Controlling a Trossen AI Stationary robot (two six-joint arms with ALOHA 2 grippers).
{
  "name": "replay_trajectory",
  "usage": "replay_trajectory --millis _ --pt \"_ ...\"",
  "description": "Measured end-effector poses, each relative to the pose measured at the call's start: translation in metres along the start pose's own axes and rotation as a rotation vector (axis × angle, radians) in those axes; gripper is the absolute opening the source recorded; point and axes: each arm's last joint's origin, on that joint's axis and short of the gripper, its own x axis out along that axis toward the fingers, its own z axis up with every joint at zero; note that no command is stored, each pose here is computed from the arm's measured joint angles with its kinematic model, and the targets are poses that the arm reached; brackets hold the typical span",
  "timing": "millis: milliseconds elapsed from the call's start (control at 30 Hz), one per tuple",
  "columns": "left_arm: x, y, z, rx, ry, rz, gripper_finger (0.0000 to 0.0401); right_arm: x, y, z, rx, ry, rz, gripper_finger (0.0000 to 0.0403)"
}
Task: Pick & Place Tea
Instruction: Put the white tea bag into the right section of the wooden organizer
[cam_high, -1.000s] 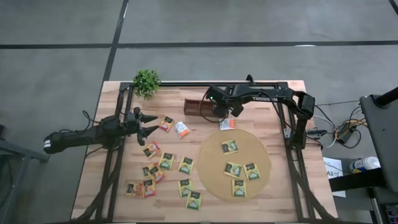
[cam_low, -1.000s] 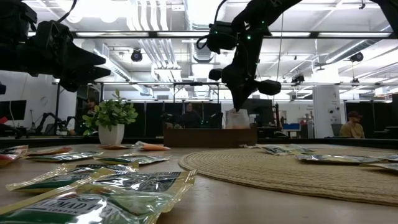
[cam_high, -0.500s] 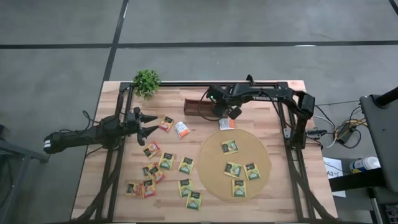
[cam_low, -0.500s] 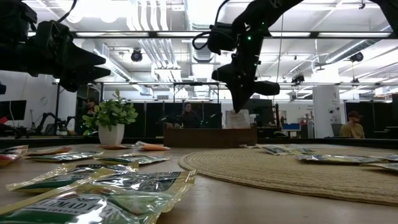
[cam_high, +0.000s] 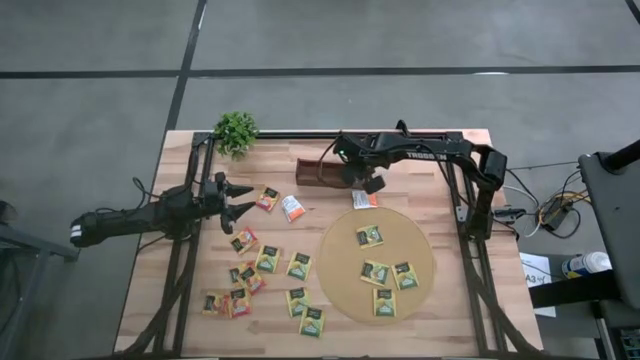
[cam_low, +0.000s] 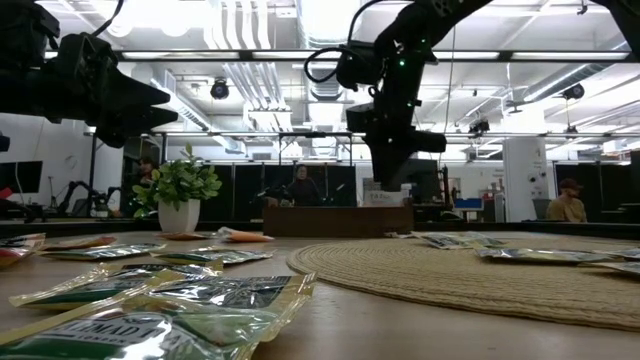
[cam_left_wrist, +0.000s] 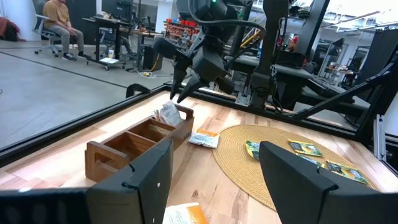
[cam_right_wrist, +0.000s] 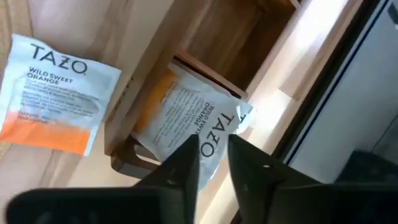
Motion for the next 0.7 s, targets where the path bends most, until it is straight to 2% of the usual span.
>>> replay_trajectory --millis 133,300,400,700 --pt "0.000 0.000 0.000 0.000 0.000 0.000 0.0233 0.001 -0.002 -0.003 0.075 0.002 0.001 0.0137" --pt "0.000 0.000 0.000 0.000 0.000 -0.001 0.0233 0.002 -0.006 -0.008 0.261 -0.019 0.029 0.0186" --pt "0.000 0.000 0.000 0.000 0.000 -0.001 0.0233 0.002 -0.007 -0.010 0.331 -0.025 0.039 0.0208" --pt "0.000 0.000 0.000 0.000 0.000 0.000 0.0233 0.028 -0.007 -0.007 0.367 0.004 0.062 0.0252"
